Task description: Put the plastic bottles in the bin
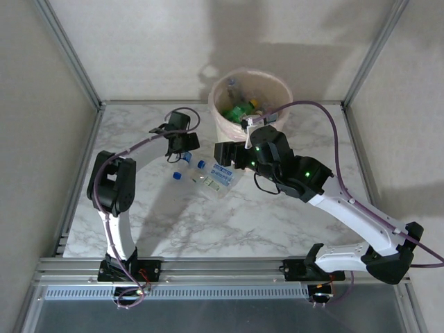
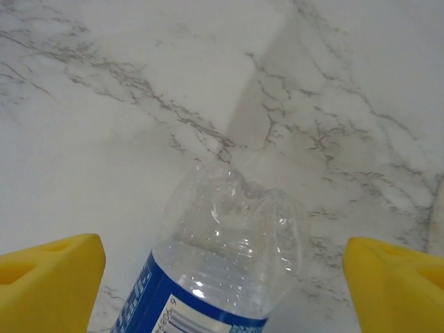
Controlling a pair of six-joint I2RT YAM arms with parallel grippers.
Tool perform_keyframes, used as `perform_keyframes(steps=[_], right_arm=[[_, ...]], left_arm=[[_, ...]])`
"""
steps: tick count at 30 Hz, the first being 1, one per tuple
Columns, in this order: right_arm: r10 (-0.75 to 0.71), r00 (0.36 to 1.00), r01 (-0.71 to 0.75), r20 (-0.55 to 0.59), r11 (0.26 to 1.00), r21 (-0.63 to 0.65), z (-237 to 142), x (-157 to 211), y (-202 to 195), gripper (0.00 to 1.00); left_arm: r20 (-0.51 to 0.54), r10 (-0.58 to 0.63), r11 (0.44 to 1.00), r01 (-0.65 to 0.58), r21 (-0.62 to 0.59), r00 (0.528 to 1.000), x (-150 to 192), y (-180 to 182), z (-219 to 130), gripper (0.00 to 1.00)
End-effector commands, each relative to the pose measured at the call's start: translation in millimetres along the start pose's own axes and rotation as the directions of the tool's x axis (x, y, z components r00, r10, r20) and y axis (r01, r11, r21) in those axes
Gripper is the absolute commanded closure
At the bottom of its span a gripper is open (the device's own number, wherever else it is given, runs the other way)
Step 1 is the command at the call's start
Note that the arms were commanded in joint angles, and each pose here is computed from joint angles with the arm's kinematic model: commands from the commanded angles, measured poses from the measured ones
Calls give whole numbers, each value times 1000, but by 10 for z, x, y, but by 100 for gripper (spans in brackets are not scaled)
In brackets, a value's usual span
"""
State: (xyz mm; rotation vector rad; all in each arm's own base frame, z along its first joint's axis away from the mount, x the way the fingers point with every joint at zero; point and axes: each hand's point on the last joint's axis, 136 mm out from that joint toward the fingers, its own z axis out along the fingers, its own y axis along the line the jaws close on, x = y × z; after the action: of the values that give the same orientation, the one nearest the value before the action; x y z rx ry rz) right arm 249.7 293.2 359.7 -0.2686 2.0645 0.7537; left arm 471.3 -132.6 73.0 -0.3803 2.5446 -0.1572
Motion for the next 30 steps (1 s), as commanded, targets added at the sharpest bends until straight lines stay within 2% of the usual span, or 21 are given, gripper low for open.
perform_keyframes(steps=[1,14,26,30], right_arm=[[19,1000,-19,24,1000,-10,-61,-36,25,18],[22,1000,-22,3,1000,-20,-13,40,90,16],[24,1000,-24,-4,1000,-17,8,85,102,19],[22,1000,-23,-6,1000,-20,21,88,120,20]], left_arm=[[-21,48,997,-49,-60,999,64,84,76,12],[-48,66,989,-72,-127,997,166,163,324,17],[-59,50,991,-56,-120,997,158,146,329,35],[-47,42,992,-47,-114,998,128,140,262,38]])
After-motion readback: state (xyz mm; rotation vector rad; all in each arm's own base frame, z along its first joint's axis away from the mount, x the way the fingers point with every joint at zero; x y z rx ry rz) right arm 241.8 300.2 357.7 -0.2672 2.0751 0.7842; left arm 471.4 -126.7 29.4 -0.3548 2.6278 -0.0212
